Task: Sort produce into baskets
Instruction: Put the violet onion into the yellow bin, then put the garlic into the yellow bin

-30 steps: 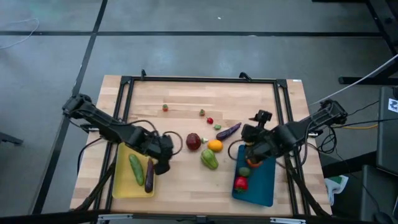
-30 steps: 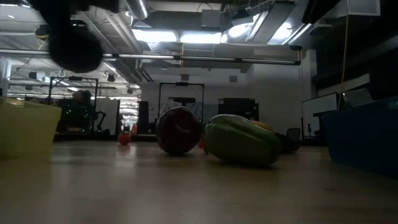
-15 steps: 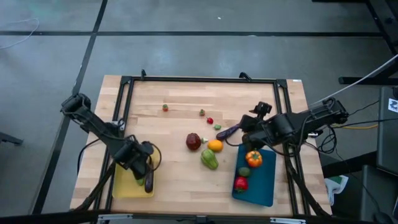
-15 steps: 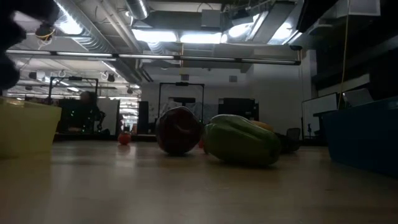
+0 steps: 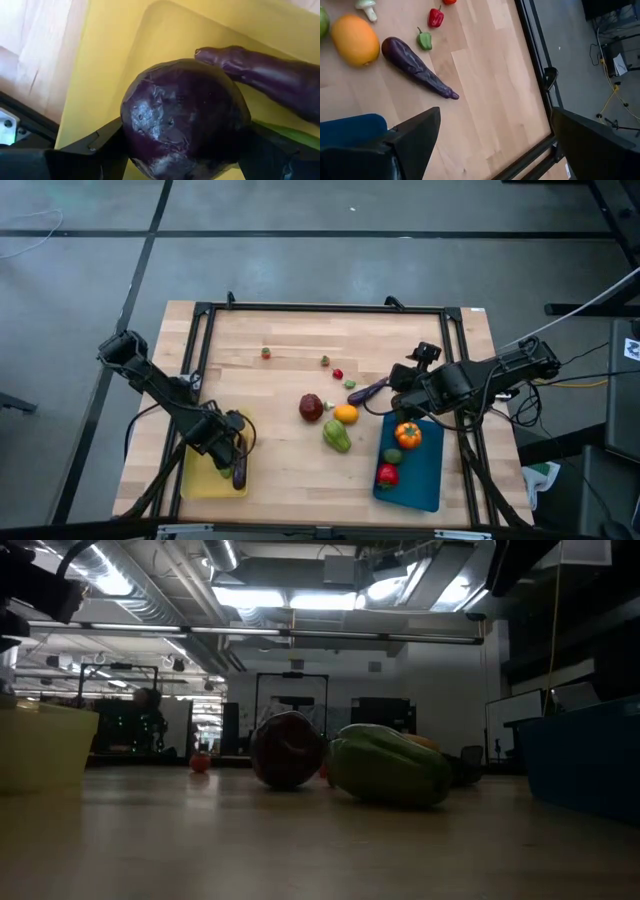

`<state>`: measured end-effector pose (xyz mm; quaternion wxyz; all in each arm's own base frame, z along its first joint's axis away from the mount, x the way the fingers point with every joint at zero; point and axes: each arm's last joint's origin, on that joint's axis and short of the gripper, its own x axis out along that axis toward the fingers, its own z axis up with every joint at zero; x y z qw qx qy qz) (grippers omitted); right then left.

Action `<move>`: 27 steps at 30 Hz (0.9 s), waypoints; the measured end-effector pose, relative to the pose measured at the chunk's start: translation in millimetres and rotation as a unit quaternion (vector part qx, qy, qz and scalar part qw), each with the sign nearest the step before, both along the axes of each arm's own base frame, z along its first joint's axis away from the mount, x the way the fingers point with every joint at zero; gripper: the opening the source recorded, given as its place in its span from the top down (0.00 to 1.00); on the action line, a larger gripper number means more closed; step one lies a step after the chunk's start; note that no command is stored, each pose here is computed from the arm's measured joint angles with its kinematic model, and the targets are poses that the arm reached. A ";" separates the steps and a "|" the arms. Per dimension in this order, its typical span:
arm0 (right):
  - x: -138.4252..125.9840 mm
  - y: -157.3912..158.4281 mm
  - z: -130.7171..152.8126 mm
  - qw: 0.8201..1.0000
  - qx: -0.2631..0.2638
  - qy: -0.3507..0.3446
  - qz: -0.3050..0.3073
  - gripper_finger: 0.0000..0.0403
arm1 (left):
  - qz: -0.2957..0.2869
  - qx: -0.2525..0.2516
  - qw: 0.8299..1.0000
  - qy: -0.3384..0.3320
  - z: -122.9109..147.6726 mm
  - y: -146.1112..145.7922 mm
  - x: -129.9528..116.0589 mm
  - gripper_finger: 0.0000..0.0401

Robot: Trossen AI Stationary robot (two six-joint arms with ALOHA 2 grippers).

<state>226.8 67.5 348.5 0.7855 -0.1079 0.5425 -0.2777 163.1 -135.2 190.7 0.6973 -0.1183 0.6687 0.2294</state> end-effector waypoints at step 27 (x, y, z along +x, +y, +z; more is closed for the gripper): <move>-16.0 -39.4 -87.9 0.975 0.162 -0.034 -0.147 0.07 | -0.038 -0.039 0.998 -0.036 -0.7 -1.4 13.9 0.03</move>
